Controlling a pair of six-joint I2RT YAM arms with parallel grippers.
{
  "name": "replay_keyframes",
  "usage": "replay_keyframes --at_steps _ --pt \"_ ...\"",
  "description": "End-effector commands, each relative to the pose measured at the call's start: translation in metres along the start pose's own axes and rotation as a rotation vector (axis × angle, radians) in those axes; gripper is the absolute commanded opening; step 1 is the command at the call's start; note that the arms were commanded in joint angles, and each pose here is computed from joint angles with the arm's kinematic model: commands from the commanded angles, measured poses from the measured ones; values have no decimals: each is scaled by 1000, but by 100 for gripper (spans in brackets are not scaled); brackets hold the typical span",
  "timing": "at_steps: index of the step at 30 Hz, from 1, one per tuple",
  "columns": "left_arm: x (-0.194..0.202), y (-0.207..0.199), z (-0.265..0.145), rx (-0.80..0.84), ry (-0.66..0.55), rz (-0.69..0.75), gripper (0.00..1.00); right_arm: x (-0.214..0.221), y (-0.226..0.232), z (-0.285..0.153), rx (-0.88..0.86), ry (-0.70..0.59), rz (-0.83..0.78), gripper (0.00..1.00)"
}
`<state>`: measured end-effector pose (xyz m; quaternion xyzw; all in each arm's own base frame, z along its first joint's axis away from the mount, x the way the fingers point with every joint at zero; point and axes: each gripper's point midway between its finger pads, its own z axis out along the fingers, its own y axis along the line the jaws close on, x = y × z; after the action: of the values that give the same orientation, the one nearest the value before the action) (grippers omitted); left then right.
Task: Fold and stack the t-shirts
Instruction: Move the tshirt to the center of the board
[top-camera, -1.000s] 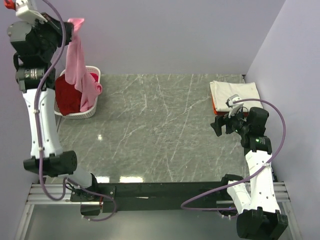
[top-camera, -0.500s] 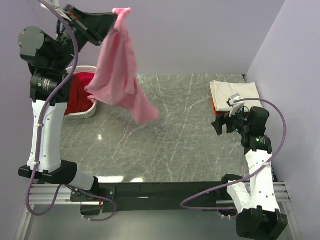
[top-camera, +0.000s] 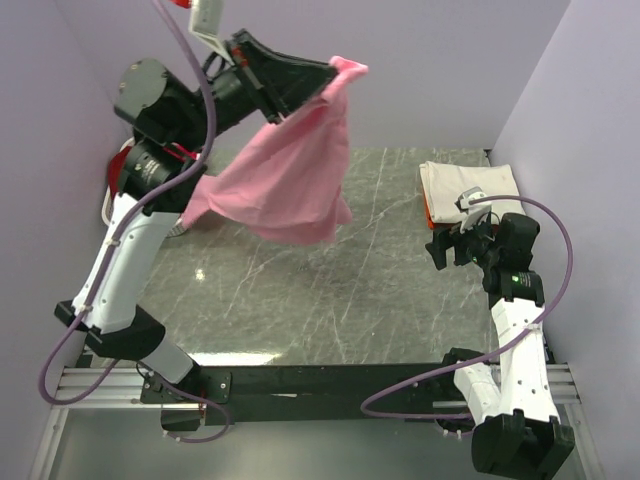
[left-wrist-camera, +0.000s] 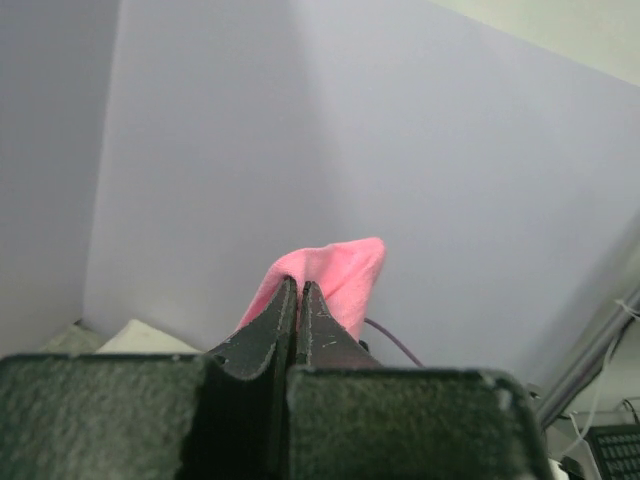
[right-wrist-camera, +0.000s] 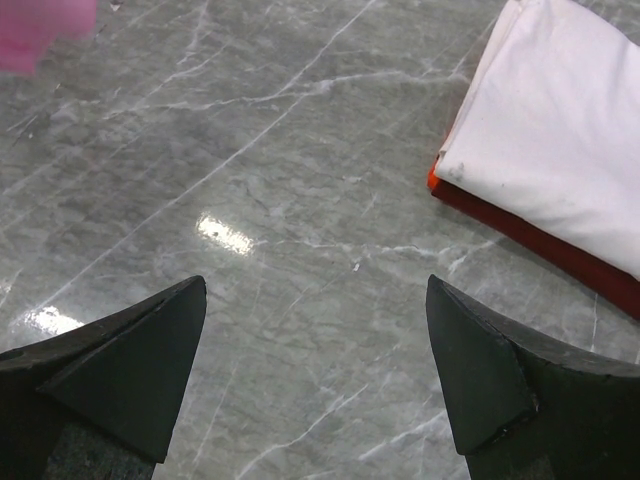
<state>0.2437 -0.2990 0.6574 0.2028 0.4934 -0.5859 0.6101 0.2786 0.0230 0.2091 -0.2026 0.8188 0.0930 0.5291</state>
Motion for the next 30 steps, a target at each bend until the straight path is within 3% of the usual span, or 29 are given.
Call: replay_keyframes --at_steps 1,6,10,11,13,14,15,16,17,19,20,21,22,24,28,30 --pt "-16 -42 11 126 -62 31 0 -16 -10 -3 39 -45 -23 96" --pt "5 -23 20 78 -31 19 0 -15 -11 -5 36 -47 -18 96" --pt "12 -3 -1 -51 -34 88 0 -13 -11 -5 32 -43 -18 96" --pt "38 20 -6 -121 15 83 0 -12 -12 -5 30 -40 -16 96" --pt "35 41 -31 -273 -20 123 0 -11 -11 -4 25 -36 -19 96" --pt "71 73 -42 -372 41 110 0 -10 -11 -4 20 -31 -18 96" --pt "80 89 -55 -439 53 115 0 -10 -8 -3 2 -31 -18 96" --pt "80 98 -74 -506 37 109 0 -9 -5 -3 -18 -29 -29 96" --pt "117 132 -95 -617 98 80 0 -3 0 -1 -53 -6 -21 96" --pt "131 167 -132 -728 95 18 0 1 12 0 -133 9 -28 96" --pt "155 210 -171 -855 135 -16 1 4 16 1 -164 17 -30 96" --pt "167 227 -191 -909 153 -53 13 4 21 1 -202 15 -64 96" --pt "183 242 -208 -947 185 -119 47 3 30 0 -261 3 -76 96" --pt "208 275 -254 -1080 225 -185 64 15 44 0 -360 36 -121 96" --pt "225 275 -272 -1084 284 -168 97 31 70 1 -523 97 -227 96" --pt "235 264 -270 -1027 326 -187 97 41 71 7 -525 150 -279 96"
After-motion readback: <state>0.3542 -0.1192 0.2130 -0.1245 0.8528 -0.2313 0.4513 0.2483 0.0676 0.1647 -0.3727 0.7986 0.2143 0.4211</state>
